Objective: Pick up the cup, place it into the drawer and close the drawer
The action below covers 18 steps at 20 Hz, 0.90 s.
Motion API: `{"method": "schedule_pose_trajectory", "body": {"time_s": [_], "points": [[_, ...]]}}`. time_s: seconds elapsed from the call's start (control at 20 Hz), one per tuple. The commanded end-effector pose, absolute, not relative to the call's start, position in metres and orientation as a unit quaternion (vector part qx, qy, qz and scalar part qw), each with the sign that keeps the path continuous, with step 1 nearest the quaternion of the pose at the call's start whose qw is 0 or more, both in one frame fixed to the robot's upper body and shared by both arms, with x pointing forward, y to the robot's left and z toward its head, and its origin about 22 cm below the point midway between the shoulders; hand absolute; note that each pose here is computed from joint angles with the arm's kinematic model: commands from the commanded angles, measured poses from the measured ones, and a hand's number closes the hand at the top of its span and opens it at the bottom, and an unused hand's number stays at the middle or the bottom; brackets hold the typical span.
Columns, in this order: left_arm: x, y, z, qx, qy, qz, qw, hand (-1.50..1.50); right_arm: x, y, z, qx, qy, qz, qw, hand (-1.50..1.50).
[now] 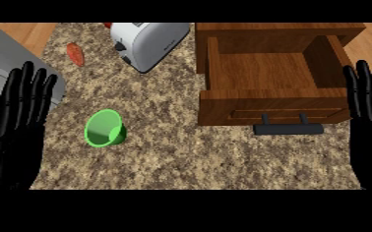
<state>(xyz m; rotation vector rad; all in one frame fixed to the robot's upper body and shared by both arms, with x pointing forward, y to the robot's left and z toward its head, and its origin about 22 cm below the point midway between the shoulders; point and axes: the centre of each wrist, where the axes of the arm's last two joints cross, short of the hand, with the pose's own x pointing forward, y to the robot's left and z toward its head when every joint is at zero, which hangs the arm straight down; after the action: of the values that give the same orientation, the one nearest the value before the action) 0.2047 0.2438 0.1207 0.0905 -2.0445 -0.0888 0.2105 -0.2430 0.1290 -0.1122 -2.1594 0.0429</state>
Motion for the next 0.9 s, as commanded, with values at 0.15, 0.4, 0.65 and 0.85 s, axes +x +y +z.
{"method": "schedule_pose_trajectory", "body": {"time_s": [0.15,0.4,0.65,0.85], "points": [[0.224,0.211,0.112,0.128,-0.857,0.012,0.499,-1.5,0.213,-0.23,0.123,-0.011,-0.868,0.04,0.495,-1.5],[0.228,0.189,0.106,0.102,-0.833,0.126,0.529,-1.5,0.221,-0.219,0.125,0.06,-0.841,0.051,0.535,-1.5],[0.239,0.175,0.105,0.099,-0.831,0.137,0.53,-1.5,0.219,-0.24,0.136,0.054,-0.841,0.05,0.536,-1.5],[0.247,0.172,0.111,0.106,-0.835,0.129,0.524,-1.5,0.225,-0.237,0.129,0.05,-0.838,0.052,0.541,-1.5]]}}
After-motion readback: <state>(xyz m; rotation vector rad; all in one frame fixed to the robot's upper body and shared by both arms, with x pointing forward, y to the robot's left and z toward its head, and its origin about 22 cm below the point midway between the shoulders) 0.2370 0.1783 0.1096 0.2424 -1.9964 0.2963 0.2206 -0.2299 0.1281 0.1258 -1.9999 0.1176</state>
